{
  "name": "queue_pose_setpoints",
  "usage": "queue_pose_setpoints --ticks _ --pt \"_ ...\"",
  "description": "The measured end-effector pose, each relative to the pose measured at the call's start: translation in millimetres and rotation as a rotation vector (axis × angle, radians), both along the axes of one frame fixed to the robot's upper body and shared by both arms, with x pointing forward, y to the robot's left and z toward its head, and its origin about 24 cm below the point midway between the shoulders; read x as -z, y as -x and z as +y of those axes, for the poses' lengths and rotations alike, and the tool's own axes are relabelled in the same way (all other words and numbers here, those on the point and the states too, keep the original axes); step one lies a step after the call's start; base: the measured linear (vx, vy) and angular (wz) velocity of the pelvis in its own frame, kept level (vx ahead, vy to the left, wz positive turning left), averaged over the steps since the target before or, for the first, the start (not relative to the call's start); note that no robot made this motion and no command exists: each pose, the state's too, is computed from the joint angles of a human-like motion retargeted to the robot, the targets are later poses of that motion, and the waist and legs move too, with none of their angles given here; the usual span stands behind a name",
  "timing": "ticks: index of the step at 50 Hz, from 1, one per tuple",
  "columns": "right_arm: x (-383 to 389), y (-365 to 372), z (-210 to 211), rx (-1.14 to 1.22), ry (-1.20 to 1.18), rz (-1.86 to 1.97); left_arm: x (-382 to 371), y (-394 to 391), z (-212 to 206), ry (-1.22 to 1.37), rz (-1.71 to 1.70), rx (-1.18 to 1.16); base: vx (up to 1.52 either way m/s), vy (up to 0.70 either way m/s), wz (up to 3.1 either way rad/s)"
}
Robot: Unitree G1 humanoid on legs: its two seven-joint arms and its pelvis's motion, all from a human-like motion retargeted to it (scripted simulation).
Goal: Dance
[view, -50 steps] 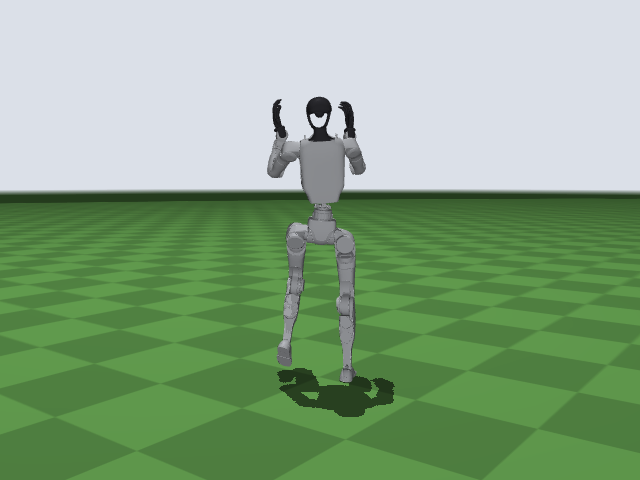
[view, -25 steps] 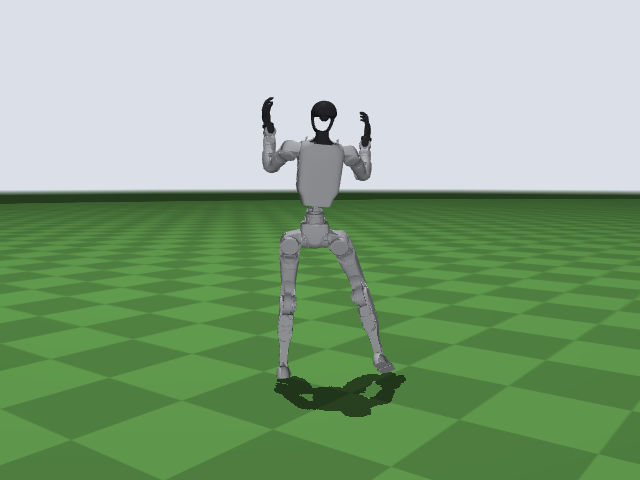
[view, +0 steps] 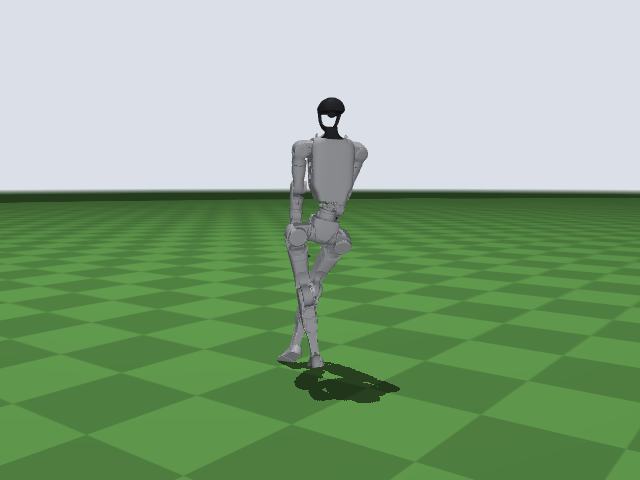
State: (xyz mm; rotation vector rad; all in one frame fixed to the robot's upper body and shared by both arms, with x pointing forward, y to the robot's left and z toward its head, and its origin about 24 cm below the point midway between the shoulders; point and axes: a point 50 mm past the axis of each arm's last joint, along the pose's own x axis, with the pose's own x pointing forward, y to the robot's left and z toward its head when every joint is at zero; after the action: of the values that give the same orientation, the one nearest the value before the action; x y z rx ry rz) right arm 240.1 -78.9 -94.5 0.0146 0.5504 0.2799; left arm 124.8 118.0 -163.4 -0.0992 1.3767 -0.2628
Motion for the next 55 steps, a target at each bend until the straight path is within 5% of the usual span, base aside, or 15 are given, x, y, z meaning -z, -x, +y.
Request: queue_pose_setpoints --ticks 6,13,18,23,28,34,37,42,47,55 --pt "-40.5 -19.3 -23.2 0.05 -0.173 -0.313 -39.1 -63.2 15.3 0.053 -0.446 -0.318 -0.23 -0.21 -0.58" --pt "-133.6 19.2 -141.4 0.377 -0.39 -0.813 -174.8 -53.3 132.0 -0.039 -1.038 -0.784 0.0 0.27 -1.32" --pt "-304.4 68.0 -261.1 0.686 -0.058 -1.515 -351.3 -31.9 203.3 -0.524 -1.776 -0.903 -0.04 -0.07 -0.65" --pt "-426.7 48.2 -288.2 0.853 0.087 -1.848 -509.2 -41.4 213.5 -1.193 -2.503 -0.911 -0.11 -0.15 -0.54" --pt "-479.9 5.2 -320.1 0.852 0.254 -1.811 -587.9 -96.4 226.6 -1.314 -2.732 -0.809 -0.06 -0.32 -0.53" --pt "-480.7 -31.0 -332.5 0.921 0.437 -1.421 -566.8 -173.5 240.1 -1.087 -2.206 -0.917 -0.34 -0.35 -0.53" --pt "-477.5 -41.6 -289.9 0.939 0.394 -1.654 -567.9 -175.7 204.9 -0.902 -2.368 -0.866 -0.48 -0.52 0.18" --pt "-438.7 -34.1 -227.2 0.643 0.16 -1.809 -532.1 -156.1 125.8 -0.353 -2.601 -0.714 -0.36 -0.45 -0.19" --pt "-320.0 -29.3 -178.4 0.443 -0.099 -1.503 -405.6 -147.7 64.4 -0.122 -2.314 -0.544 -0.13 -0.33 -0.46" --pt "-41.8 93.0 -90.2 0.751 -0.316 -0.555 -100.0 -86.2 -64.2 -0.074 -1.084 -0.365 0.05 -0.14 -0.15"
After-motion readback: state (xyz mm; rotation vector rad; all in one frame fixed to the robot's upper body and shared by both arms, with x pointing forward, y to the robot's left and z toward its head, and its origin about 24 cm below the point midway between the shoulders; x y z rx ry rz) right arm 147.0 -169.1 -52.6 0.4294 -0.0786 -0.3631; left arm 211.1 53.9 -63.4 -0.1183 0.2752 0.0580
